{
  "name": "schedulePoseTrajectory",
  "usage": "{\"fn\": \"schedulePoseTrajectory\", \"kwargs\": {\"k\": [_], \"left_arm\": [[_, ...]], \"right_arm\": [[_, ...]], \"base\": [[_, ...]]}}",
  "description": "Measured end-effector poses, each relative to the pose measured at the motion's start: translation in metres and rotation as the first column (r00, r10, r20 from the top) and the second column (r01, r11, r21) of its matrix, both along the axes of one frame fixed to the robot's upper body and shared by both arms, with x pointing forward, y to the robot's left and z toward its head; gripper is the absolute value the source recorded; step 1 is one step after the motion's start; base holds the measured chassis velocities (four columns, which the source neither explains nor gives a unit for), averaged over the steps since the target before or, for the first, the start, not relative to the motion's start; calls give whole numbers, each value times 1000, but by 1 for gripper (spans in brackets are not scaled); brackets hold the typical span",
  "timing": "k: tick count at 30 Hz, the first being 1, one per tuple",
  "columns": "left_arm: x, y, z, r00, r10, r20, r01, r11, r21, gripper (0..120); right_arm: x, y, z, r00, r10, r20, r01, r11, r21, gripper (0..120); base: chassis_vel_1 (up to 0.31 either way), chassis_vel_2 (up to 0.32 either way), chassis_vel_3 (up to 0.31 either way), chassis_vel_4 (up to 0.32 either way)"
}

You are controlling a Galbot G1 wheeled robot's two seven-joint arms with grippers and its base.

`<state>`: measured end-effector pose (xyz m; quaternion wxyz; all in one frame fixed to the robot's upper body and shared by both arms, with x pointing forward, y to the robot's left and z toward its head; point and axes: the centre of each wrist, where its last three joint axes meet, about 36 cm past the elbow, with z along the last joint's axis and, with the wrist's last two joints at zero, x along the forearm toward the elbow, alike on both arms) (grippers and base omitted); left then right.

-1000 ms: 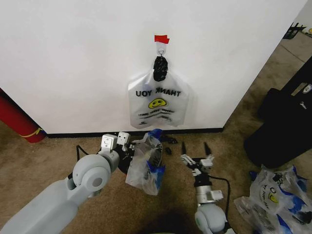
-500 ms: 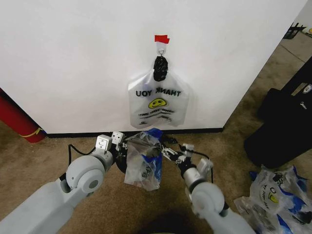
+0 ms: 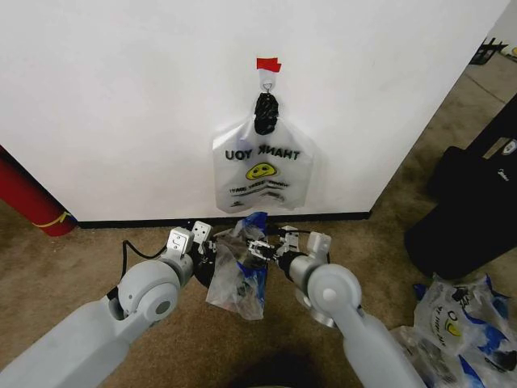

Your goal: Pick up the garbage bag from the wall and place it over the trash bin.

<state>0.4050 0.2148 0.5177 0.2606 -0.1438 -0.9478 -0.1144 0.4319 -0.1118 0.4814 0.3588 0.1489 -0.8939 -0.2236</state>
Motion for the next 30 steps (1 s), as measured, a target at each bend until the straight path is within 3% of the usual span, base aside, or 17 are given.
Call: {"fn": "schedulePoseTrajectory", "kwargs": {"k": [3, 22, 26, 30], "left_arm": [[2, 1, -1, 1000, 2, 0, -2, 1000, 2, 0], [7, -1, -7, 1000, -4, -4, 4, 1000, 12, 0], [3, -3, -4, 1000, -11, 1, 11, 1000, 4, 0], [-18, -11, 11, 999, -50, 18, 51, 998, -40, 0]], "right_arm": [[4, -1, -1, 1000, 4, -20, -4, 1000, 0, 98], [24, -9, -36, 991, -17, -131, 19, 1000, 15, 27], [21, -12, -38, 992, -22, -125, 23, 1000, 7, 15], [16, -16, -42, 993, -49, -104, 51, 999, 14, 1]], "base": [[0, 0, 0, 0], [0, 0, 0, 0], [0, 0, 0, 0], [0, 0, 0, 0]]}}
